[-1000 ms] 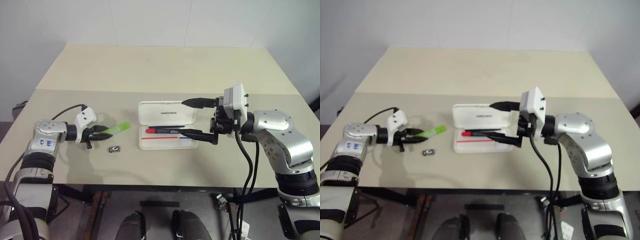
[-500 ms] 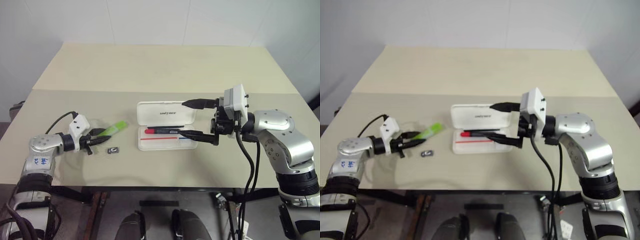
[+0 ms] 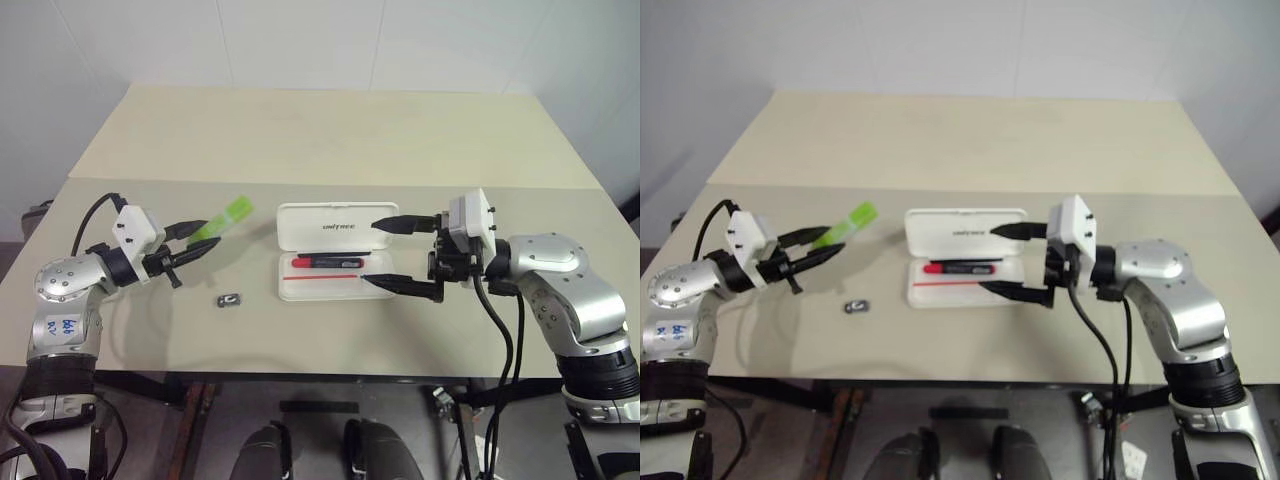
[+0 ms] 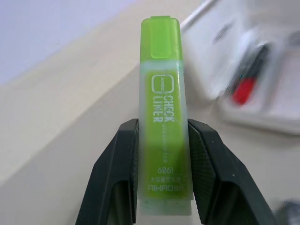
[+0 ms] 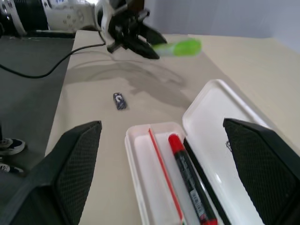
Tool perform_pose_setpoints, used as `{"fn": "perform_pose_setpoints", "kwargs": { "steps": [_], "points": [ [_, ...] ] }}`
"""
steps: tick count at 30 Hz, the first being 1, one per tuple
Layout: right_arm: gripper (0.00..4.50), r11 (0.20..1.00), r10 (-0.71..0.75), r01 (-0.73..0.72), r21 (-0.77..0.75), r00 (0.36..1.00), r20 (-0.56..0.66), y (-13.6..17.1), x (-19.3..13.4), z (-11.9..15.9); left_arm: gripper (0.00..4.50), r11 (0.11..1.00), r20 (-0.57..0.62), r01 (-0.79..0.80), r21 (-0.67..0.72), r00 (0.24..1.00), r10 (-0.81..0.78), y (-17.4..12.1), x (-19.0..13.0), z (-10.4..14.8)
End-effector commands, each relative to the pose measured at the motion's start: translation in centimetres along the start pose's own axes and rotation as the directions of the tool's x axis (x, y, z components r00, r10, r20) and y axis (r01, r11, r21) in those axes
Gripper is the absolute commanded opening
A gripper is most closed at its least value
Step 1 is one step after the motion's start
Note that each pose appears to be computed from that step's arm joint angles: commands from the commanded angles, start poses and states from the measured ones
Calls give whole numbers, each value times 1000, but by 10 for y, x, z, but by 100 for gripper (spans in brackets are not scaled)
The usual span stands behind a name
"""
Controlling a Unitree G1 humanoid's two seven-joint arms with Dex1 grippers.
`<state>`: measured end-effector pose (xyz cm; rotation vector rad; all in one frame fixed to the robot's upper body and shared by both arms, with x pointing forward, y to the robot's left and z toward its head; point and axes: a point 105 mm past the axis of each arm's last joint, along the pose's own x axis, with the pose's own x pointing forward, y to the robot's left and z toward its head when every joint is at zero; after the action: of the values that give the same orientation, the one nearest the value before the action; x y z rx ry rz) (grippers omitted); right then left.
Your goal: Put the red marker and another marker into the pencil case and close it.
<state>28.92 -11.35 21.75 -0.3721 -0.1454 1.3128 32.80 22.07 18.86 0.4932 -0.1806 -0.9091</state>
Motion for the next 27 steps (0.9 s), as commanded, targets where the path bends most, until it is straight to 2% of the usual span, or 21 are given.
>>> {"fn": "perform_pose_setpoints", "kwargs": {
  "steps": [1,9,13,19,23,27],
  "points": [
    [440,999,-8,8,-52,1000,2,0,-13,8,106,992,20,124,36,992,-125,-17,5,16],
    [440,999,-39,40,-25,999,26,5,-26,15,106,975,3,214,62,977,-214,-26,22,19],
    [440,996,-81,81,-35,997,-6,10,-35,13,106,949,14,314,38,949,-315,-43,58,17],
    [440,996,-89,89,-33,996,-2,13,-33,14,106,932,18,358,52,933,-359,-50,70,18],
    [440,993,-113,113,-28,994,11,14,-29,14,106,902,4,431,30,902,-432,-71,98,18],
    [440,992,-124,124,-26,992,19,15,-28,16,106,904,-29,427,14,904,-426,-71,105,11]
  ]
}}
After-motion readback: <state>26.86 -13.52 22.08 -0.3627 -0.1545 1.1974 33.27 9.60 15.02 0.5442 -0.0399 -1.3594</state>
